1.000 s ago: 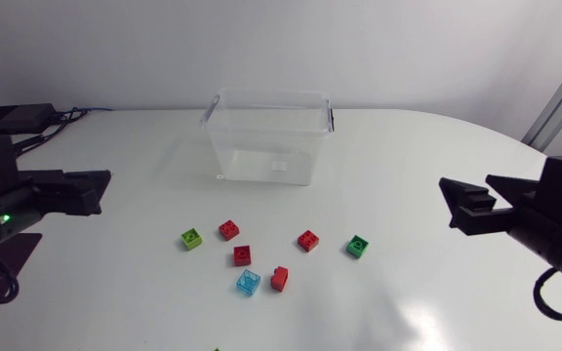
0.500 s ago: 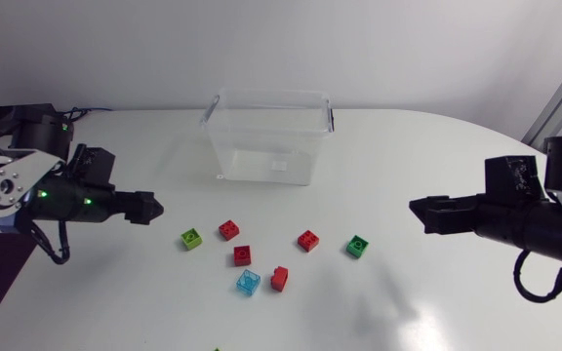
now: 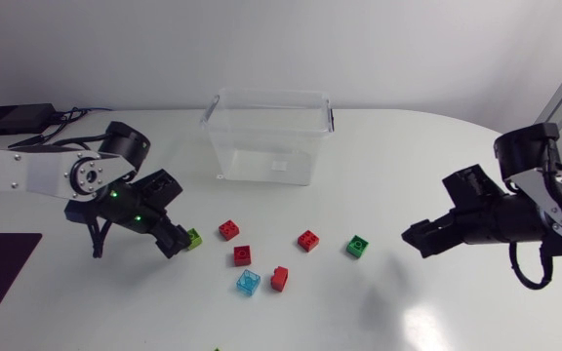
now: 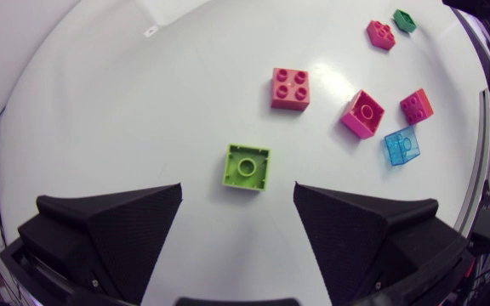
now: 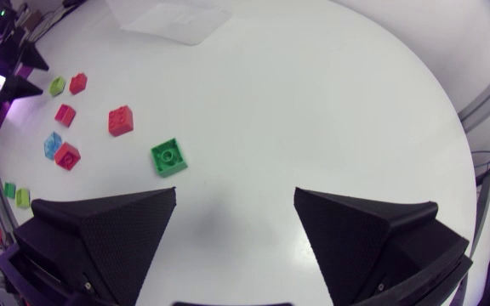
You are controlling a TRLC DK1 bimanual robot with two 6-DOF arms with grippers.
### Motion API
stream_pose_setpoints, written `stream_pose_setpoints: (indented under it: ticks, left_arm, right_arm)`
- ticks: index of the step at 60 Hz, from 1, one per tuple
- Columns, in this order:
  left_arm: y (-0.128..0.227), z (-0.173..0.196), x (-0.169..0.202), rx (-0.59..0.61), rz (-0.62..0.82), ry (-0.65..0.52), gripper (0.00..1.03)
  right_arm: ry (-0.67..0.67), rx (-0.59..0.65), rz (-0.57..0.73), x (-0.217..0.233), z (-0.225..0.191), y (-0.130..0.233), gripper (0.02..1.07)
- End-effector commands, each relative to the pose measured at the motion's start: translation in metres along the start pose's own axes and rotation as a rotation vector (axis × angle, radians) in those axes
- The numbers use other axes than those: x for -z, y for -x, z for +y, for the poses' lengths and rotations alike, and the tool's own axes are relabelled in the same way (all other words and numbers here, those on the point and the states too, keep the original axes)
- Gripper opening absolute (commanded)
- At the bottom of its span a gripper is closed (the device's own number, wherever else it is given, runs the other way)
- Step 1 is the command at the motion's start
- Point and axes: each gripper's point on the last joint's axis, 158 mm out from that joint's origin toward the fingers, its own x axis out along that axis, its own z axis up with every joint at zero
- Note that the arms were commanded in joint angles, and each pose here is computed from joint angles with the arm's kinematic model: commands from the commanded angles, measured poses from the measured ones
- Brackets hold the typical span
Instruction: Place the duplo bricks in the container
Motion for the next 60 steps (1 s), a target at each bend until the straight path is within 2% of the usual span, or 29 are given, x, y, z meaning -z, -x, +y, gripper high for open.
stream_pose_setpoints:
  ticks: [1,27,32,37,44,57,60]
  left_arm:
    - [-0.007,-0.007,0.004,0.009,0.015,-0.092,0.92]
    - [-0.053,-0.007,0.01,0.045,0.058,-0.185,0.9]
    - [-0.057,-0.009,0.011,0.058,0.061,-0.2,0.8]
    - [-0.061,-0.01,0.013,0.069,0.068,-0.205,0.62]
    - [-0.063,-0.017,0.019,0.094,0.081,-0.236,0.56]
    - [-0.051,-0.028,0.026,0.136,0.083,-0.291,0.38]
    - [-0.048,-0.029,0.025,0.134,0.075,-0.3,0.37]
  right_arm:
    - [0.114,-0.036,0.017,0.001,0.007,-0.002,1.03]
    - [0.226,-0.139,0.036,-0.006,0.042,-0.025,1.02]
    - [0.239,-0.142,0.039,-0.008,0.044,-0.033,1.02]
    - [0.25,-0.156,0.057,-0.007,0.048,-0.04,1.02]
    - [0.273,-0.173,0.077,-0.004,0.056,-0.049,1.02]
    - [0.334,-0.17,0.127,0.002,0.065,-0.076,0.99]
    - [0.344,-0.17,0.141,0.005,0.066,-0.081,0.98]
